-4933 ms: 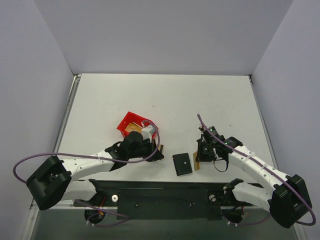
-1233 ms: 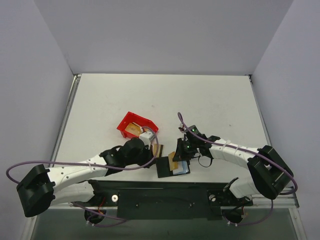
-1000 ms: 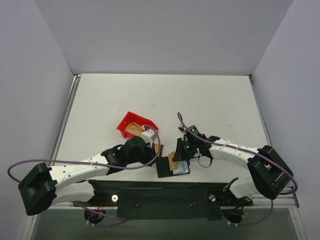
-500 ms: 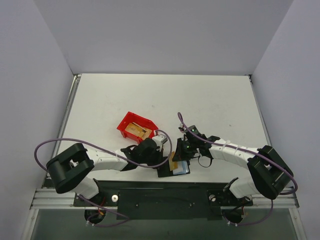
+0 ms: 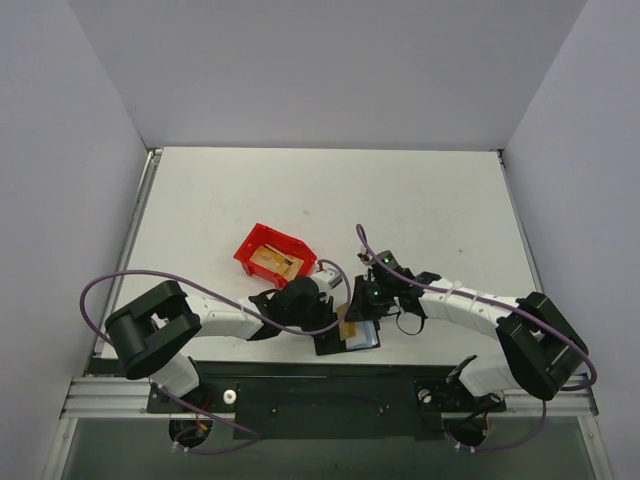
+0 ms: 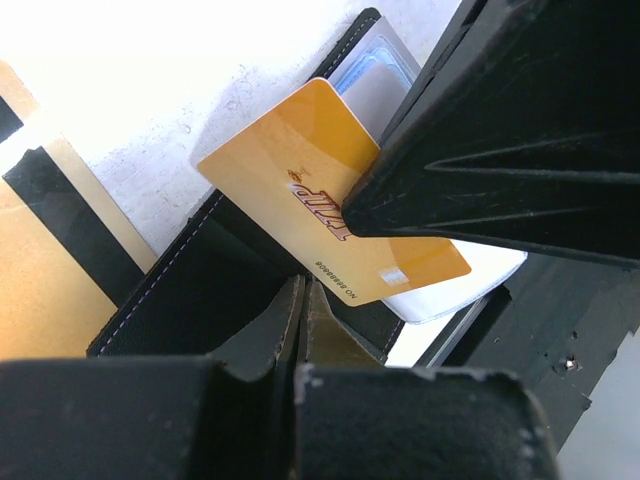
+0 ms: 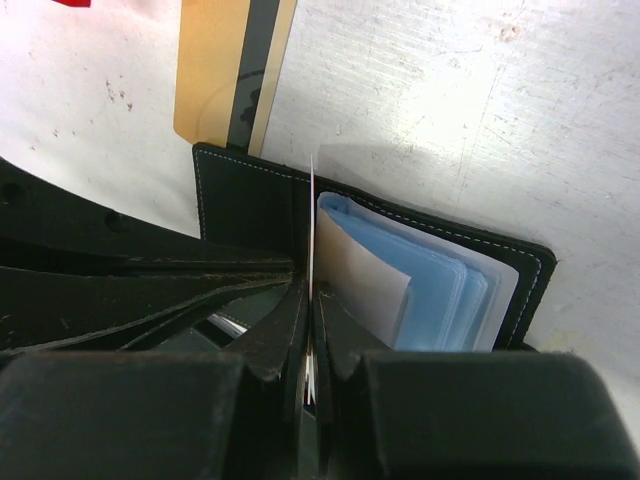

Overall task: Put the credit cards into the card holder
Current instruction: Turn over the card slot in the card holder.

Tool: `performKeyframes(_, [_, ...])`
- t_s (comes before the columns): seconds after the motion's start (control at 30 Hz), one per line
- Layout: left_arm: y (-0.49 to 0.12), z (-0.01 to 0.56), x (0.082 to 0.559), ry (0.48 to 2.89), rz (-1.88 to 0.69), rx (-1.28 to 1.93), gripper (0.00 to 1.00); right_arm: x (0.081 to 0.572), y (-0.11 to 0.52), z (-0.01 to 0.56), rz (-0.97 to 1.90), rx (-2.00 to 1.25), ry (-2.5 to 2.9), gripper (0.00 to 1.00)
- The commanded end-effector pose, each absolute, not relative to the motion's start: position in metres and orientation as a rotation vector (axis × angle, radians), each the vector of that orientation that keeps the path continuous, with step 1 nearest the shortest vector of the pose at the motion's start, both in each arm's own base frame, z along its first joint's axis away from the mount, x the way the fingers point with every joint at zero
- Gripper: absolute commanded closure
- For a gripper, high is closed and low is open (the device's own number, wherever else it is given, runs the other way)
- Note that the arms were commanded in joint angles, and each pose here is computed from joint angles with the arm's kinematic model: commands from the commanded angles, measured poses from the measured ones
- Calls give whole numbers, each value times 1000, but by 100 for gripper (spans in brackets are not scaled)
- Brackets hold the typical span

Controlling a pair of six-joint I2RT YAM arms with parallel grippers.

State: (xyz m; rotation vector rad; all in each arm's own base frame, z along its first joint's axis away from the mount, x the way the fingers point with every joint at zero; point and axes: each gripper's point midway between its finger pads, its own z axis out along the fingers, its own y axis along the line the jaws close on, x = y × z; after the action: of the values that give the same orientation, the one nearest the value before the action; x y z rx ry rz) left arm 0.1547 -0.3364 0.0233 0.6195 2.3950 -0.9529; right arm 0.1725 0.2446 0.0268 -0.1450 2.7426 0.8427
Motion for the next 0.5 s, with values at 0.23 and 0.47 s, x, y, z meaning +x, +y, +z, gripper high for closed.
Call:
performKeyframes(0.23, [-355,33,157,2348,-1003,646,100,189,241,71,850,-124,2550,100])
performKeyframes(0.47, [-356,30,156,2357,-999,657,100,202,201,90,687,7,2444,100])
